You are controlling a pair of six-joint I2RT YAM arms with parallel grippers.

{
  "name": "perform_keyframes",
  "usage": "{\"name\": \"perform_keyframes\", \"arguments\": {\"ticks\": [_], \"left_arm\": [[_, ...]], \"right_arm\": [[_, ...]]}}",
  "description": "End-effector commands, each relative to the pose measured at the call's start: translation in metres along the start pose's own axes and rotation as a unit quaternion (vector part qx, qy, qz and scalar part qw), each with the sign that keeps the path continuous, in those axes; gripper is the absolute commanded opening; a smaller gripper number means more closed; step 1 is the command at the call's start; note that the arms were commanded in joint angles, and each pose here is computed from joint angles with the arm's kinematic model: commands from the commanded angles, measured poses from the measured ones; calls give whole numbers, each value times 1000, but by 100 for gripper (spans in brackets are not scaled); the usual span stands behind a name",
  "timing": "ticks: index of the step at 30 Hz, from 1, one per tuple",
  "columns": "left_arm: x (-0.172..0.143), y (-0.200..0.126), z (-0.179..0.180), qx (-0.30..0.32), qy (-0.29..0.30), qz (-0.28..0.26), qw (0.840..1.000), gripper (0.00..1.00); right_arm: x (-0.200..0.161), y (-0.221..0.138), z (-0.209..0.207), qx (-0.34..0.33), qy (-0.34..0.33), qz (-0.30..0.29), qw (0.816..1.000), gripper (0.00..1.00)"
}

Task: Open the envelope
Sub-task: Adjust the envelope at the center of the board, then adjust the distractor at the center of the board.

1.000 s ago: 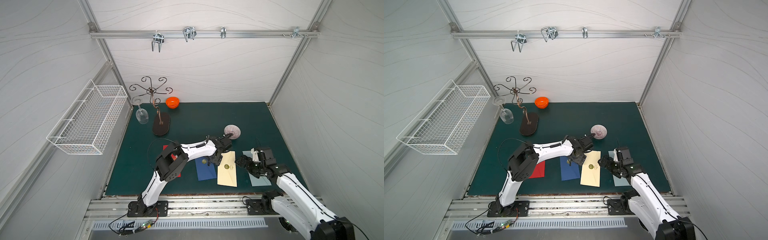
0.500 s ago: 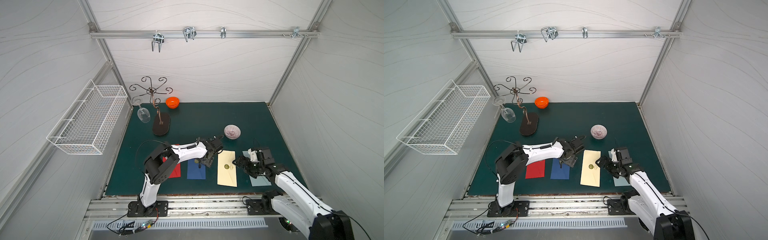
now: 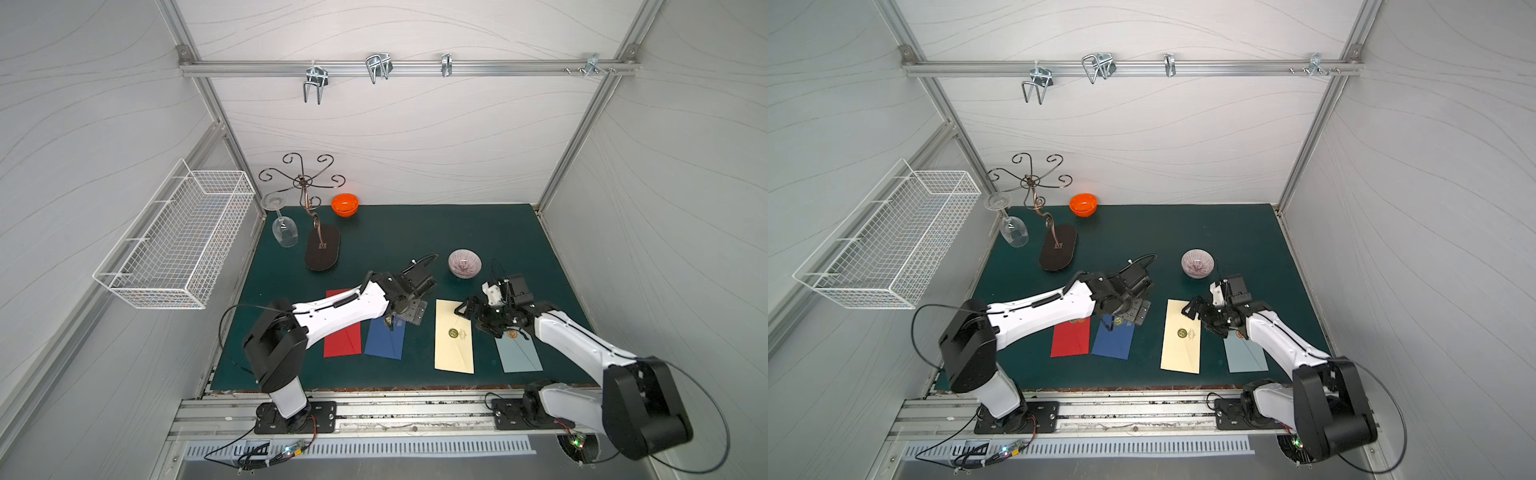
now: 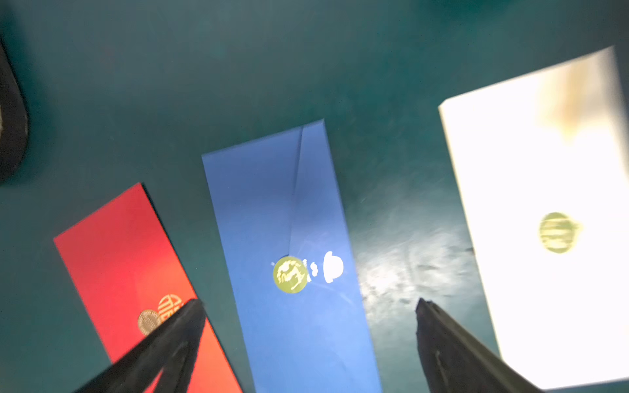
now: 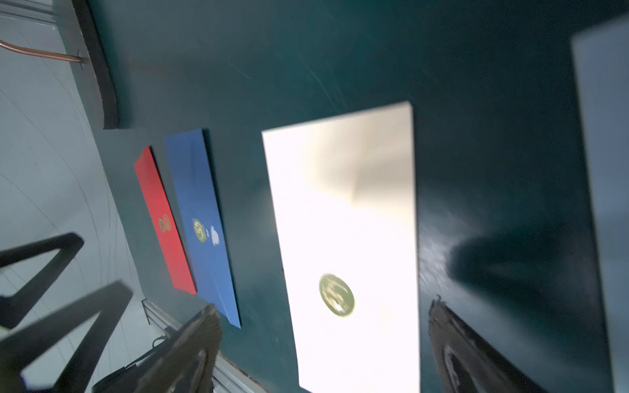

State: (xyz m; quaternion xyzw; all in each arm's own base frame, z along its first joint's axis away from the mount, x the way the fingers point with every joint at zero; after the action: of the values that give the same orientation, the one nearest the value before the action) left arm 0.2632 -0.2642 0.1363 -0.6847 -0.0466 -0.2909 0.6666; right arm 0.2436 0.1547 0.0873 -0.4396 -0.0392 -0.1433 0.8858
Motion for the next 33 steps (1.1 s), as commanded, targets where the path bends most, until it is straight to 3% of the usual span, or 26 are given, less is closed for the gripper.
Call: {"name": "perform_keyframes", "arguments": {"ticks": [1,7,13,25,33], "left_arm": [[8,-7,3,-32,-41,-42,998,99],[2,-23,22,-58,-84,-89,991,99],[-4,-30,29,-82,-102,-110,985,99],[-4,-27,23,-94,-97,-100,986,99],[-3,-25,5,-142,-90,-89,982,99]], "right_arm": [[33,13,22,-14,-62,-23,998,96],[77,48,30,-65,-94,-40,993,95],[119,58,40,-83,-126,-84,985,94],[171,65,21,-86,-115,-116,983,94],[194,72,16,-83,-110,-105,985,94]]}}
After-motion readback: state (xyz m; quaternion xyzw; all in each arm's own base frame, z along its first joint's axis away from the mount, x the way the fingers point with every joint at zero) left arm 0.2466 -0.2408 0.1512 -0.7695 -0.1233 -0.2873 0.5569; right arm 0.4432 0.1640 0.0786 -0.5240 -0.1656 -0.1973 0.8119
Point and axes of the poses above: each gripper's point midway between its finger pads, its own y axis out along the fingers, its own z axis along the line the jaws close on, x = y × z, the point moved 2 cm from there along -y, back along the fingers, and after that the axes turned 1 degree about -y, right-handed, at the moved point
